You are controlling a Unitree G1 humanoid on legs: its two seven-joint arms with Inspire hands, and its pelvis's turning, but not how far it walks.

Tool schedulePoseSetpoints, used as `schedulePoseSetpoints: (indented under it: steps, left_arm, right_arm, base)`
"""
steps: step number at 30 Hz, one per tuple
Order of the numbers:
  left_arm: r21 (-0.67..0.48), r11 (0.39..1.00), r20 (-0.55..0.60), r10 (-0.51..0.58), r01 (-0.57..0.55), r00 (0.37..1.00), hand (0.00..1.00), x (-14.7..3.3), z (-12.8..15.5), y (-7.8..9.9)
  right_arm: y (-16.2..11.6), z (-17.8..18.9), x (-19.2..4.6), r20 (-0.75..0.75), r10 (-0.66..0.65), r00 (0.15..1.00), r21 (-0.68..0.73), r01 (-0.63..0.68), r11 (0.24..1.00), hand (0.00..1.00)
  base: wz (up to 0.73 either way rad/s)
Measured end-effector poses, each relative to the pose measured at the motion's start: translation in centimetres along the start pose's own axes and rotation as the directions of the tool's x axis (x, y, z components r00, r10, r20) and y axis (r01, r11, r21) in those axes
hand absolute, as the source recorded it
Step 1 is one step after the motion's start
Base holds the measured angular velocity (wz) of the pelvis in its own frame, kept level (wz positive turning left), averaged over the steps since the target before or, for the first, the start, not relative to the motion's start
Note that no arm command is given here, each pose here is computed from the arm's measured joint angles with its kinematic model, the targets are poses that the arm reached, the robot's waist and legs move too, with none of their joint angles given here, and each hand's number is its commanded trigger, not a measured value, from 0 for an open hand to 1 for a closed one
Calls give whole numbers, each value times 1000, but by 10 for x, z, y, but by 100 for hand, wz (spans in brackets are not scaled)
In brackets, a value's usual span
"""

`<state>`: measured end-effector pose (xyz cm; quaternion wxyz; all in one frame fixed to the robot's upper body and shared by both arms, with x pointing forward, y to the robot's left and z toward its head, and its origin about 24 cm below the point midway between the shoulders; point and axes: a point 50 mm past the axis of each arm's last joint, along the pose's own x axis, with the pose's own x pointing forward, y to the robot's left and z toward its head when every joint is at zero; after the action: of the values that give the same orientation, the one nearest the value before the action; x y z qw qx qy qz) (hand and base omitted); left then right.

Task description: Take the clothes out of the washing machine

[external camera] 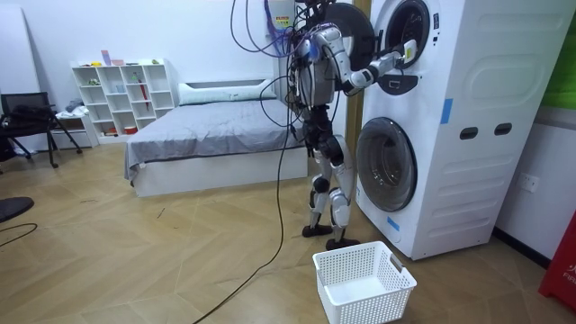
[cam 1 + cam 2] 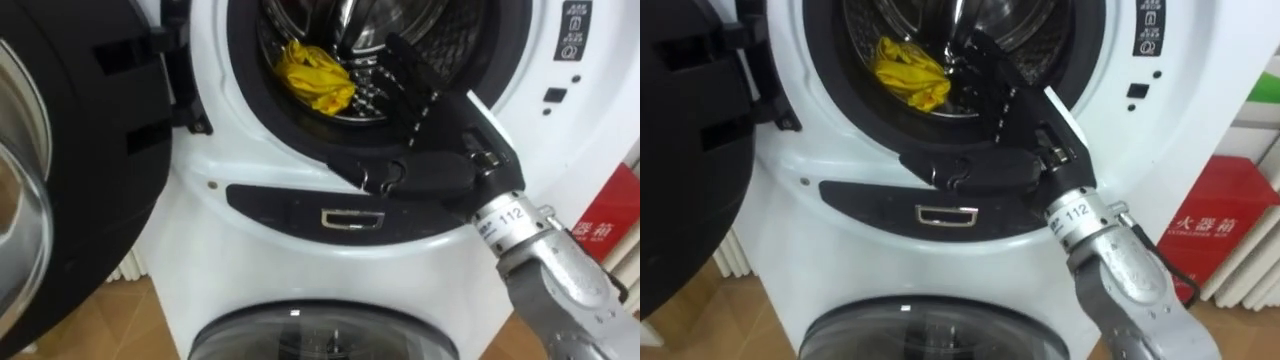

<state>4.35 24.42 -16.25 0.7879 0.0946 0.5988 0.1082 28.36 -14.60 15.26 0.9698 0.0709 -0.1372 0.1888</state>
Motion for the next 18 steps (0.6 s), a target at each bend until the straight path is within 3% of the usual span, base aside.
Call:
schedulePoseSetpoints:
  steps: [18]
  left_arm:
    - [5, 1000, -73, -22, 22, 997, 0, -1, -7, 1]
  right_arm:
    - [1, 4, 12, -56, -32, 998, 40, 35, 999, 0]
  base:
    - [-2]
